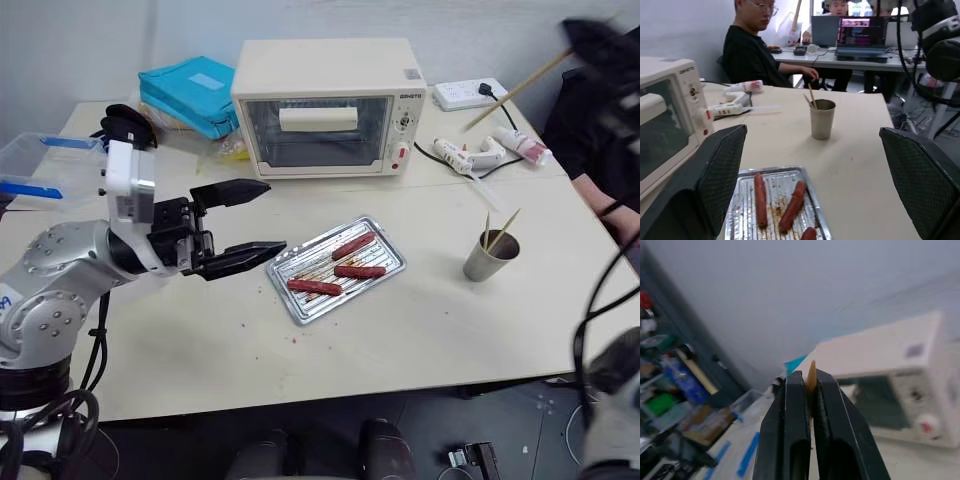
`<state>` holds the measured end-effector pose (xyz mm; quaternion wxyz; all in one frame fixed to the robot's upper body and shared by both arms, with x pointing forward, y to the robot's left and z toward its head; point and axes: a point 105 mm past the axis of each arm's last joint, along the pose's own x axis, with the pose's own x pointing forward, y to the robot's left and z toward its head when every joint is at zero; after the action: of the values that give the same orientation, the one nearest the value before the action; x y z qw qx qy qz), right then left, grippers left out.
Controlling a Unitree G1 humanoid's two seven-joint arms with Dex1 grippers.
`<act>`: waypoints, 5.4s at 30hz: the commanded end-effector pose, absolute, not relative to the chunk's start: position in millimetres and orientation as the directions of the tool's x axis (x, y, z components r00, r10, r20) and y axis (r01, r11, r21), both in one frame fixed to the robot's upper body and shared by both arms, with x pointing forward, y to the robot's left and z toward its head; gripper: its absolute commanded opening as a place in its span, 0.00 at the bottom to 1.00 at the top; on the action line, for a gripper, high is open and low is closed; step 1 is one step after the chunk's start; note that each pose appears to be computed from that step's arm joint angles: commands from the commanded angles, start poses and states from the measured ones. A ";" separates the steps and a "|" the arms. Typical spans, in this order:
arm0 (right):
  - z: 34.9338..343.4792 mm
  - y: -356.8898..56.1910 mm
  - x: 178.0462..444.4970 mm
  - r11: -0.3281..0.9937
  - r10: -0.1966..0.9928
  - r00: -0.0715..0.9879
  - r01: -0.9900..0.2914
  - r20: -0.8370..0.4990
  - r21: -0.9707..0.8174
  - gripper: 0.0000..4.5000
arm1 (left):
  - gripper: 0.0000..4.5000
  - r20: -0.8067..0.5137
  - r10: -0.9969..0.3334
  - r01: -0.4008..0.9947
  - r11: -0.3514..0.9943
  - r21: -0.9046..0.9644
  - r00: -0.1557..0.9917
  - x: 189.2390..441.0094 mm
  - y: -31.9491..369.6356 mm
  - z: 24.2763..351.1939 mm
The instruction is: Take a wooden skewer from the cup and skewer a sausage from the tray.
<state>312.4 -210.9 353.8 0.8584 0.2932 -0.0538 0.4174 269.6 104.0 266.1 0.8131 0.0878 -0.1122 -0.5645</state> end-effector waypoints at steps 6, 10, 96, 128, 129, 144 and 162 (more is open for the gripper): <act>312.2 -141.0 315.0 0.143 0.703 0.589 -0.666 0.399 0.732 0.02 | 1.00 0.081 -0.933 0.871 0.356 0.339 0.350 259.1 96.3 262.7; 282.1 -114.6 315.4 0.060 0.706 0.598 -0.584 0.379 0.810 0.02 | 1.00 0.109 -0.907 0.851 0.421 0.313 0.408 263.3 95.0 254.0; 194.5 -99.3 285.6 0.472 0.844 0.478 -0.877 -0.241 -0.088 0.84 | 0.00 -0.058 -0.815 0.798 0.547 0.253 0.576 238.6 172.7 250.0; 127.1 -22.9 333.1 0.210 0.850 0.323 -0.932 -0.415 -0.294 0.58 | 0.00 -0.196 -0.773 0.795 0.569 0.210 0.604 197.2 191.5 239.3; 124.2 -22.8 336.2 0.213 0.844 0.331 -0.929 -0.422 -0.301 0.58 | 0.00 -0.194 -0.775 0.797 0.566 0.209 0.601 197.5 191.0 239.5; 124.4 -23.0 343.0 0.216 0.844 0.333 -0.928 -0.421 -0.302 0.39 | 0.00 -0.192 -0.780 0.801 0.561 0.208 0.596 199.2 187.3 238.2; 148.2 -21.7 333.1 0.220 0.877 0.310 -0.938 -0.366 -0.269 0.12 | 0.00 -0.182 -0.791 0.809 0.551 0.203 0.584 207.5 188.1 238.2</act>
<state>338.0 -22.9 126.5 0.7770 -0.2340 0.0999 0.5757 207.3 187.4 233.4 0.8823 0.1221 0.0444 -0.4524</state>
